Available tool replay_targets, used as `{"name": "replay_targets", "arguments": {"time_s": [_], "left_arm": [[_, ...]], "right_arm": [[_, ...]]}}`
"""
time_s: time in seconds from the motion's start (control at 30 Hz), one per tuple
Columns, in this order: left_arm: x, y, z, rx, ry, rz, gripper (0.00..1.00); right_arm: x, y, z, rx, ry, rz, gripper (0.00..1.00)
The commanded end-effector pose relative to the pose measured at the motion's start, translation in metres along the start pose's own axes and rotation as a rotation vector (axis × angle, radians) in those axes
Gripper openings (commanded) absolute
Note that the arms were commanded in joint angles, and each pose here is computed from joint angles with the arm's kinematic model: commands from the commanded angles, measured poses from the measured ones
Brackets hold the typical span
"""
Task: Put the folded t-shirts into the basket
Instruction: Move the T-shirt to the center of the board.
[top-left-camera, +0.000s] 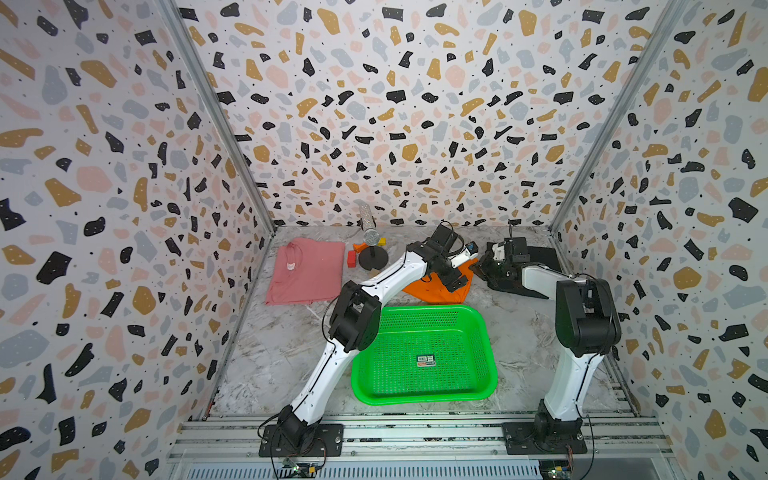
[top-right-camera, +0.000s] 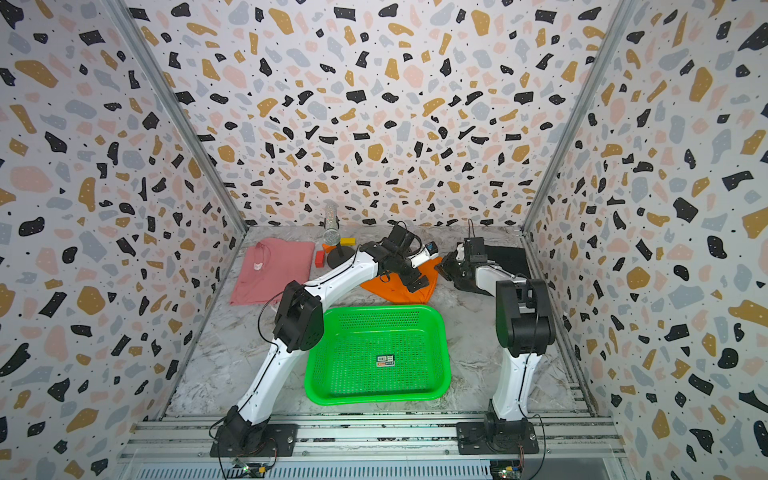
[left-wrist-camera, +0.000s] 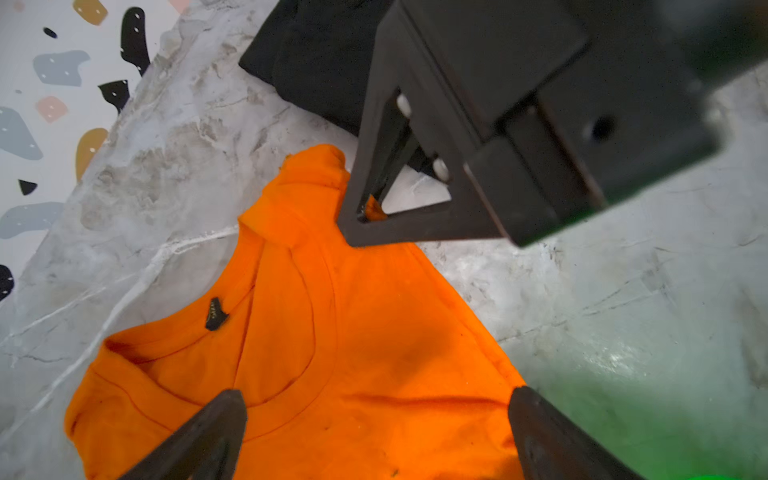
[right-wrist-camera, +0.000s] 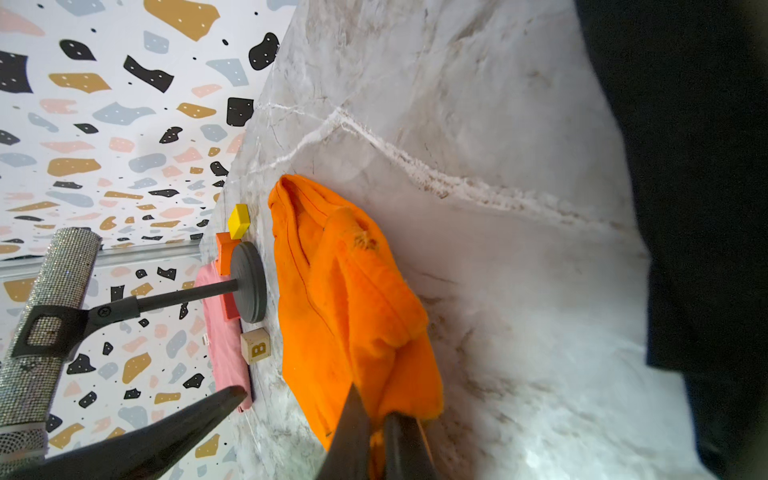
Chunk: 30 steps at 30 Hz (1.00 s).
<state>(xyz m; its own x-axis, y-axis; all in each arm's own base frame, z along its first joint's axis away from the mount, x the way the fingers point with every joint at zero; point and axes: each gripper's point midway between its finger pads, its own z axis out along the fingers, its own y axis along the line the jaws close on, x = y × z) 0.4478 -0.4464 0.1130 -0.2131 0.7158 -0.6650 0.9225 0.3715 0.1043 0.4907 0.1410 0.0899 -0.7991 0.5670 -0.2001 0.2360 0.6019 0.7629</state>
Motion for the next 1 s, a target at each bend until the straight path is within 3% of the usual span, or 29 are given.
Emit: {"name": "replay_targets", "arguments": {"time_s": [0.0,0.17,0.27,0.53,0.97], "left_arm": [[-0.024,-0.002,-0.004,-0.014,-0.076,0.021,0.99],[-0.032,-0.005,0.003,-0.044,-0.105,0.018,0.94],[-0.035,-0.012,0.007,-0.025,-0.117,0.028,0.84],[-0.034,-0.011,0.013,-0.076,-0.112,0.026,0.76],[-0.033,-0.017,0.02,-0.16,-0.105,0.078,0.83]], "right_arm": [[0.0,0.018,-0.014,0.001,-0.023,0.057,0.0],[0.002,0.029,-0.02,-0.005,-0.028,0.066,0.0],[0.006,0.025,-0.023,0.024,-0.017,0.086,0.0],[0.011,0.026,-0.024,0.005,0.007,0.12,0.0],[-0.009,0.014,-0.048,0.026,0.039,0.201,0.0]]}}
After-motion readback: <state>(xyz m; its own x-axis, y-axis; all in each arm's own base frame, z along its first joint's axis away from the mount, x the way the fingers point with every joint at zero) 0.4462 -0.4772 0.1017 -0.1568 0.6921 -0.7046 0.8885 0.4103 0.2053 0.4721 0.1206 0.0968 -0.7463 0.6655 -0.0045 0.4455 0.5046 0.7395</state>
